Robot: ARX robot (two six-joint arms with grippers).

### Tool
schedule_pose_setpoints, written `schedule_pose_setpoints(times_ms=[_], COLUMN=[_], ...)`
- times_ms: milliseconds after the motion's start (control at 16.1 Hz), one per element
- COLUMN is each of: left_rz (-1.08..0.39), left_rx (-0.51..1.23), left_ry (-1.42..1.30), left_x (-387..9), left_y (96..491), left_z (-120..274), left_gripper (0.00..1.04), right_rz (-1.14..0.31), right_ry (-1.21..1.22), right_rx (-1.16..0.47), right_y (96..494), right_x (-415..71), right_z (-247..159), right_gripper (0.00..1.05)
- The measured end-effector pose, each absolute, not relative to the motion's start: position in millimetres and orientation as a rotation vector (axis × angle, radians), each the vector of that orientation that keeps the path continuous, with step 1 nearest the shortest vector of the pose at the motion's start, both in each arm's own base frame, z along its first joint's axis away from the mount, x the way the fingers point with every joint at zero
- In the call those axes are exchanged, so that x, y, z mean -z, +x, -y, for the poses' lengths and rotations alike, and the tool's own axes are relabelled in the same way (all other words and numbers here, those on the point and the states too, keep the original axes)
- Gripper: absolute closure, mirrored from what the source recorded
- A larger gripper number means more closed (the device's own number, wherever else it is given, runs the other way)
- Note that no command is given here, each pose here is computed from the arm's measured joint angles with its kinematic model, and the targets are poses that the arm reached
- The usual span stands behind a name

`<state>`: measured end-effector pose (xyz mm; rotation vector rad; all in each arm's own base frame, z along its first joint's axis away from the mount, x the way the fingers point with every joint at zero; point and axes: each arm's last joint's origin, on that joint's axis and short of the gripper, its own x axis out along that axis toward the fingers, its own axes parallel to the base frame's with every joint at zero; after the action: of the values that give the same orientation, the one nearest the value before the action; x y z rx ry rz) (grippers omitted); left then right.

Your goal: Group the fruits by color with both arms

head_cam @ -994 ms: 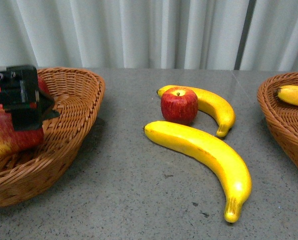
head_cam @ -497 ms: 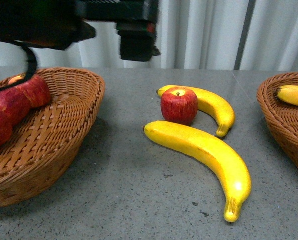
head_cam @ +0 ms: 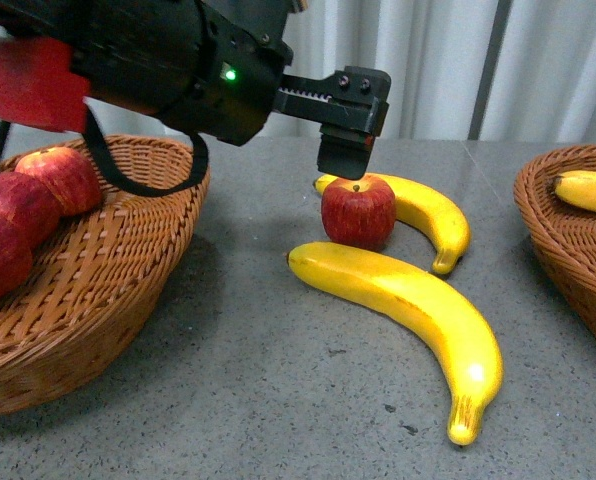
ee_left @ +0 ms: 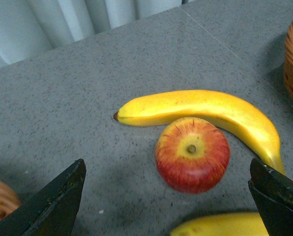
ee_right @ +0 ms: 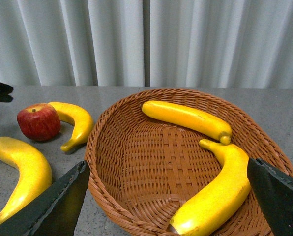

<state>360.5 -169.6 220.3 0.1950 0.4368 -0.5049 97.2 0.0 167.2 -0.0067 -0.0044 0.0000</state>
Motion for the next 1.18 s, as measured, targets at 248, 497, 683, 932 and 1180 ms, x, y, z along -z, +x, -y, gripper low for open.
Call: schedule_pose_setpoints(times_ms=[248,497,683,932,1180], left_rz=[-0.51,-0.519,-0.523,-0.512,-0.38], left_rx=[0.66,0.675,0.691,0.682,0.567], left_ry=[0.275,0.259,0.242,0.245,0.218], left_x=[-164,-148,-143,-146,-200], left_y=[402,415,417,417,397], left_z=[199,200,201,201,182], left_gripper=[0.07,0.07,0.12,0.36,0.37], right_rz=[0.004,0.004,0.004,0.004,0.005], right_ry=[-0.007,-0.007,-0.007,-0.007,-0.007], right_rx=[0.0,0.0,0.0,0.0,0.0], right_y=[97,97,97,97,97], right_x=[-167,-167,-167,-167,-167], right_z=[0,0,0,0,0], right_gripper=[0.07,0.07,0.07,0.07,0.07])
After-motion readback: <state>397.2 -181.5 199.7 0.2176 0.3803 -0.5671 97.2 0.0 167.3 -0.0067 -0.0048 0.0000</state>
